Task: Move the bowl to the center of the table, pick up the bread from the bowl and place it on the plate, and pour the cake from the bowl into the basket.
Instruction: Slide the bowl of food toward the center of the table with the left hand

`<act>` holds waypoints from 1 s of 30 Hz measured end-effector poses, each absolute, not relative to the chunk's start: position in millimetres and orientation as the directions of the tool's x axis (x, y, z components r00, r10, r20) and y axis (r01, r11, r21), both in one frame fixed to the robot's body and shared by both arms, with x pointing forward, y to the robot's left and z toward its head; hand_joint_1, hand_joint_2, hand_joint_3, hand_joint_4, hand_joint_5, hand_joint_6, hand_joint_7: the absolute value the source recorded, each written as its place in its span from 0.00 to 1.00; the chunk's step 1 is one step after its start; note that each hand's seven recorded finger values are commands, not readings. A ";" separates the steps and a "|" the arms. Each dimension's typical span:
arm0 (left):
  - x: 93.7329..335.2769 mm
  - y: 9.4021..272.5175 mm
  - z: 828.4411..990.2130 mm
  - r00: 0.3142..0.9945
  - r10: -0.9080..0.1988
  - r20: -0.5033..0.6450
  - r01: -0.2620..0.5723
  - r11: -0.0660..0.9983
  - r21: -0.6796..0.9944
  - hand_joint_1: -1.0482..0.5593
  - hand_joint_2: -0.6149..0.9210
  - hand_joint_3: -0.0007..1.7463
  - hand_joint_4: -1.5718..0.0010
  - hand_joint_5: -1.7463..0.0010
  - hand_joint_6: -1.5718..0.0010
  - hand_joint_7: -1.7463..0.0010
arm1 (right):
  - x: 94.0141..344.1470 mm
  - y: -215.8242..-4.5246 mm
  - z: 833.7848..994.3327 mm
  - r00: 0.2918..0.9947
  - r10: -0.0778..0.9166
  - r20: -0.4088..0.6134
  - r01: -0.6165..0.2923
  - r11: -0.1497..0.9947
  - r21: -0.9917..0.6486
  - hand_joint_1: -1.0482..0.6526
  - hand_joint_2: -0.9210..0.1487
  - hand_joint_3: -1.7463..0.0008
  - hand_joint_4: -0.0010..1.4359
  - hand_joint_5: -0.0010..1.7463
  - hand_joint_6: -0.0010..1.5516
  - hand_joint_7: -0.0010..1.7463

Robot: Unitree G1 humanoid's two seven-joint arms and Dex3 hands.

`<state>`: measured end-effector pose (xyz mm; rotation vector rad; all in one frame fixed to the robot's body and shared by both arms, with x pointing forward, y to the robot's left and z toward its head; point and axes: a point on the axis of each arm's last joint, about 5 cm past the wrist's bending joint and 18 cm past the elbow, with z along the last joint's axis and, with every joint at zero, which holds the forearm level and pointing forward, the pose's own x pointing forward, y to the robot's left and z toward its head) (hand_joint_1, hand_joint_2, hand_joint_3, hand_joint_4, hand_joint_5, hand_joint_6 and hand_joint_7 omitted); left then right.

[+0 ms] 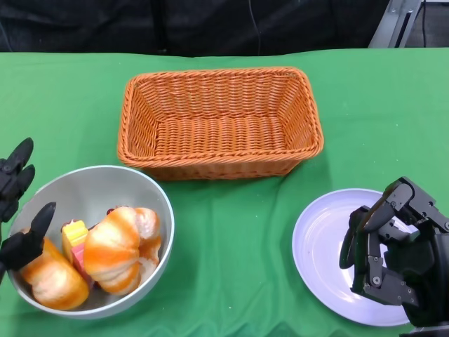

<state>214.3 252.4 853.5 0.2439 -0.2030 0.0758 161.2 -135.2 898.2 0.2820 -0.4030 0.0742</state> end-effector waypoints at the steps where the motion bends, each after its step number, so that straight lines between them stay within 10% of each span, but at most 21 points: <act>1: 214.6 251.5 852.4 0.977 0.055 0.205 -0.101 0.970 0.222 0.10 1.00 0.36 0.89 1.00 0.91 1.00 | 161.2 -135.2 898.3 0.918 0.016 0.396 -0.127 0.958 0.256 0.54 0.47 0.14 0.69 1.00 0.45 0.97; 30: 215.9 250.9 842.8 0.990 0.067 0.127 -0.086 0.985 0.149 0.10 1.00 0.36 0.85 0.99 0.88 0.99 | 161.1 -135.2 898.6 0.921 0.017 0.389 -0.127 0.957 0.259 0.54 0.48 0.15 0.69 1.00 0.45 0.98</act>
